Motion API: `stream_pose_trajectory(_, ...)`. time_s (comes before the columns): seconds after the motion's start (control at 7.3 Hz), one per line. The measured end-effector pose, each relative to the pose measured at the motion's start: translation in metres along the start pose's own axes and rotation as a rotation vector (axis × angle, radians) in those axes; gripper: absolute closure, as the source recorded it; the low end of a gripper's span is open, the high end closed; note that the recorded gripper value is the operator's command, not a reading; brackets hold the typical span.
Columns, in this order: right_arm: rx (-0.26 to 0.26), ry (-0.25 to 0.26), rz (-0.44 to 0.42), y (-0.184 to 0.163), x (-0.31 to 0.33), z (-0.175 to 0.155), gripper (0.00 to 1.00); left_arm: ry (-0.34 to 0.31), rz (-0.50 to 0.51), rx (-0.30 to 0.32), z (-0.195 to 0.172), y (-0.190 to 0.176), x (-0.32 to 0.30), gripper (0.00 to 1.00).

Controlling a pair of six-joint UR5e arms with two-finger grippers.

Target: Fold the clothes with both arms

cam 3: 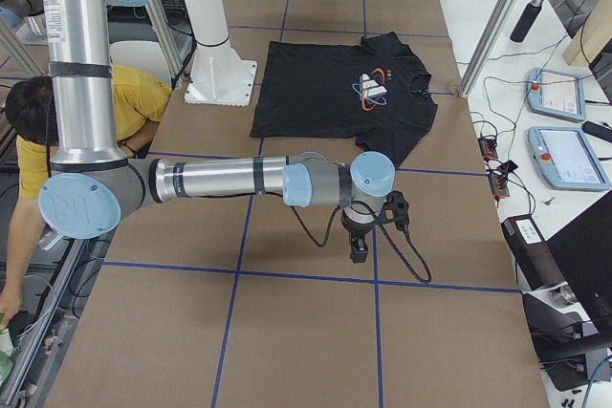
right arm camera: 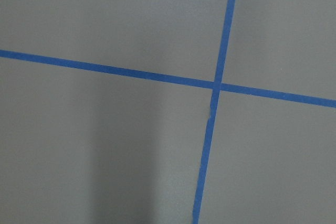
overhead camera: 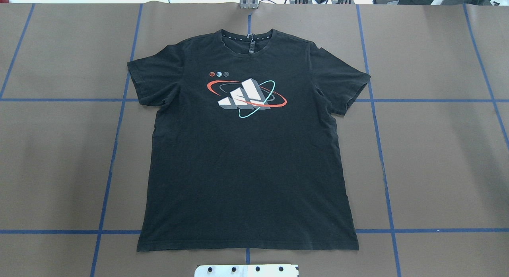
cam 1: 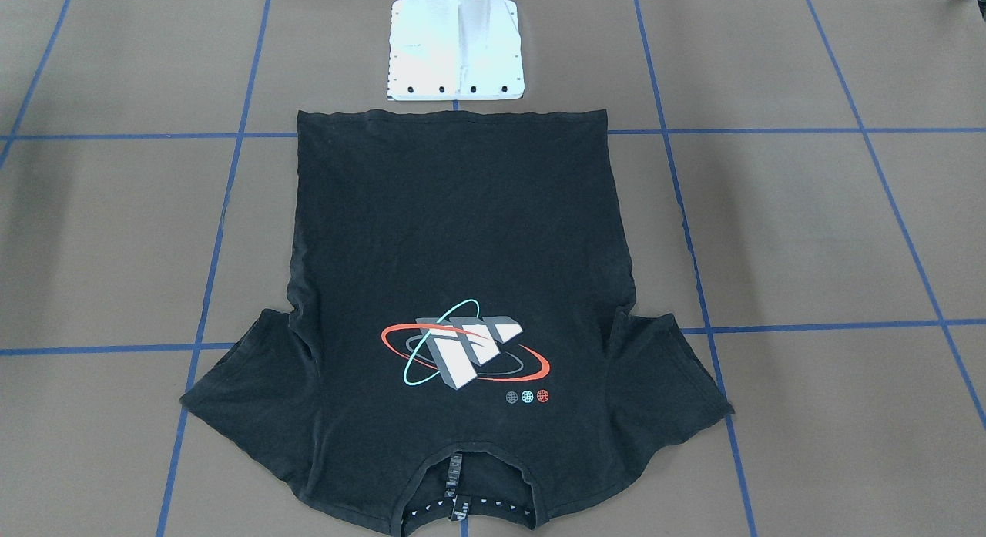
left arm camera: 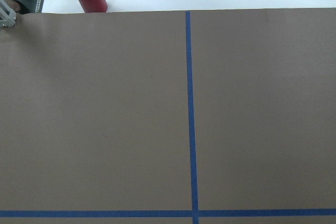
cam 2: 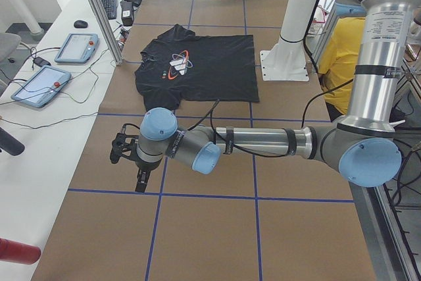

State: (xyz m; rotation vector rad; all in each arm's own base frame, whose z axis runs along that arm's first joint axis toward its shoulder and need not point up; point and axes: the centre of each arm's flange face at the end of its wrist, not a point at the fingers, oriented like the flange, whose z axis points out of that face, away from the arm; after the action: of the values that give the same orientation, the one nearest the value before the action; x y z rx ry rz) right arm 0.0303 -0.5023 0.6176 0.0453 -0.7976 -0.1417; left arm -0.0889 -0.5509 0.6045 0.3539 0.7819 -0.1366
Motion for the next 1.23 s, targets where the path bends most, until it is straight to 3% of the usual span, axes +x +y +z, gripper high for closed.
stream_pose_trajectory(1.23, -0.001, -0.012, -0.003, 0.000, -0.003, 0.004, 0.00, 0.073, -0.010, -0.025, -0.010, 0.027, 0.011, 0.00)
